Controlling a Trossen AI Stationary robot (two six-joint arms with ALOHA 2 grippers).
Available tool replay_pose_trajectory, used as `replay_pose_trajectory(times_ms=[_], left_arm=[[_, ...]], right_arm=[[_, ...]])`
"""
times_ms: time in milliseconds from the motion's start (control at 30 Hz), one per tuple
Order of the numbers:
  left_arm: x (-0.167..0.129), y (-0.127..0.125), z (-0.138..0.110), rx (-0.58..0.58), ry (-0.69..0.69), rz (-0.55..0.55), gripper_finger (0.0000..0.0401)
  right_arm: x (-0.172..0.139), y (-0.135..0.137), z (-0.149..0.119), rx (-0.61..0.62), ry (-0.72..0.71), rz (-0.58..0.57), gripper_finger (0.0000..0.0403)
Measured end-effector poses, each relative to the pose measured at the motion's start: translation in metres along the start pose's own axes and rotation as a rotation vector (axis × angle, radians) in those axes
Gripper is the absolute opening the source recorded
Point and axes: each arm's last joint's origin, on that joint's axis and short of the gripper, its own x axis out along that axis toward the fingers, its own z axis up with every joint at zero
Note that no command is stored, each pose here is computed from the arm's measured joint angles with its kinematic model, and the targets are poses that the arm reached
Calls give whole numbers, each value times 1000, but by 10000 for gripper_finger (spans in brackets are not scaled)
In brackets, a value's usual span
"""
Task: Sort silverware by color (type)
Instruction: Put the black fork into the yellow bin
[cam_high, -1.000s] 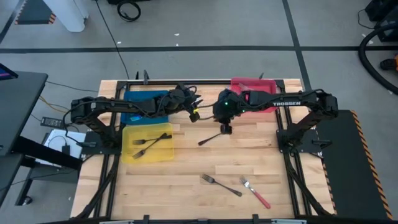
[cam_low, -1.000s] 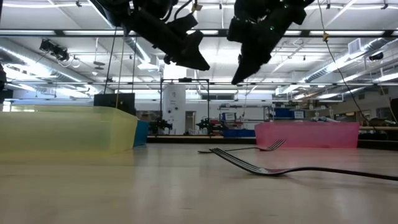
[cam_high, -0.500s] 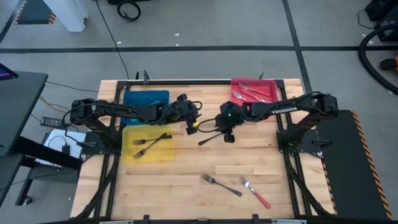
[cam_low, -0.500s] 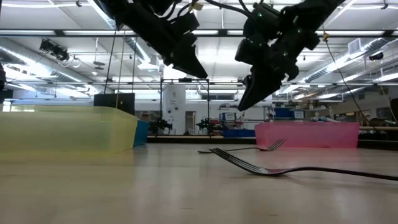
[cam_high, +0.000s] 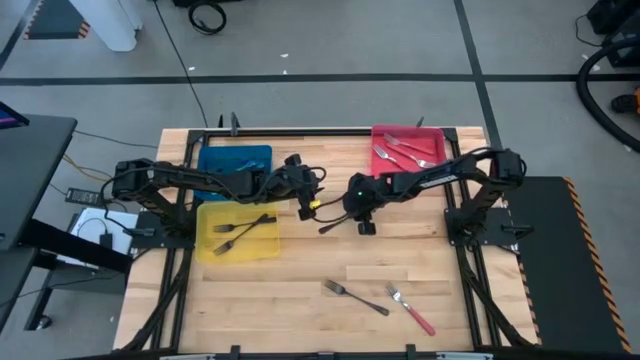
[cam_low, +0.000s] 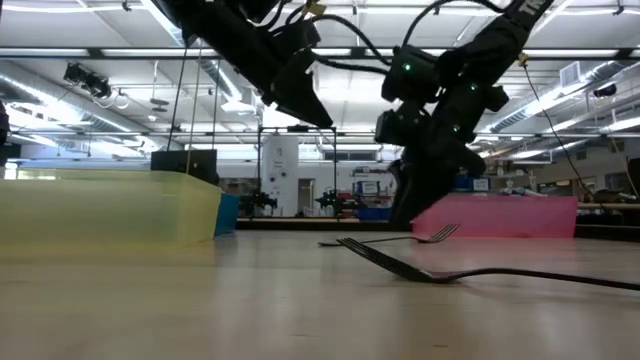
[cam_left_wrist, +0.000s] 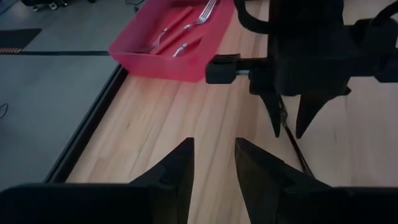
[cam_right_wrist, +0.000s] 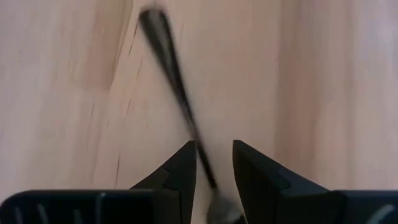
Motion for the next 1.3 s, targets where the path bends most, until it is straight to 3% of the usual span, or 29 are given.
replay_pose_trajectory(times_ms=[400,633,933,1300], left_arm=[[0,0,-2,5,17,0,121],[0,1,-6,17,57,-2,121],[0,0,-9,27,89,-5,121],[0,0,-10,4,97,-4,121]], right_arm=[[26,1,-11,-23,82,15,103],[27,1,-11,3,81,4,14],[14,0,-8,104,53,-9,10],[-13,-5,2,125,-31,-44,10]])
